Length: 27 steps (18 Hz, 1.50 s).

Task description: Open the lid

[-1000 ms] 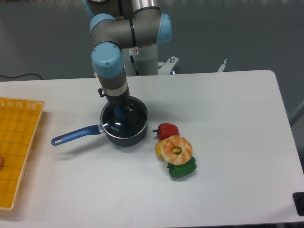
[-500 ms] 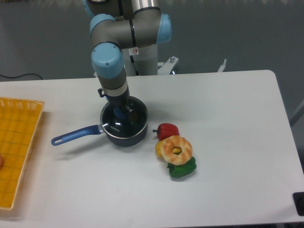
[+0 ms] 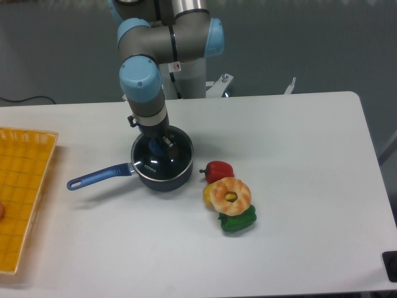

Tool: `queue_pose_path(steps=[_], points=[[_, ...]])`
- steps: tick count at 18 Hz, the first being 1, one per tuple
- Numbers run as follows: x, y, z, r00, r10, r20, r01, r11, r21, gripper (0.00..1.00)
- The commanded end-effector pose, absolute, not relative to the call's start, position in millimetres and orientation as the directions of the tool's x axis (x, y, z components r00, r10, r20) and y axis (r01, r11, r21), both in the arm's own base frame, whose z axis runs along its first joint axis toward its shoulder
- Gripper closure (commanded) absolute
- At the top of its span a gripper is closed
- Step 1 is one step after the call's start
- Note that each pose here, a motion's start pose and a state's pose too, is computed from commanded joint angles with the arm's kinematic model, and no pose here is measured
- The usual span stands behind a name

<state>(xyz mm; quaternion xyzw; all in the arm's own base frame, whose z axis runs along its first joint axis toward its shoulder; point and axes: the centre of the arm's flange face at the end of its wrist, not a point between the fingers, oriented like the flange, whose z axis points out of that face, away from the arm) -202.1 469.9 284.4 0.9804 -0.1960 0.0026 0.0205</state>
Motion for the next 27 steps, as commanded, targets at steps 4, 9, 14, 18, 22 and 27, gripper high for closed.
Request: queue_pose_path(steps=[4,9,14,18,22,27], points=[[-201,471,285,0.922,-0.387,0.012,-0.387,-0.921,0.038,0.28],[-202,471,286,0.922,-0.387,0.011,-0.387,-0.921,0.036,0.29],[-203,471,287,0.921,-0.388,0.009,-0.389,-0.921,0.035,0.31],[-203,471,289,0.921,-0.389,0.006,-0.388,-0.921,0.033,0.33],[-204,472,292,0.922,-0.387,-0.001,-0.387,-0.922,0.030,0.33],[-206,471,299,0.923,-0.384,-0.009,-0.384,-0.923,0.028,0.33]])
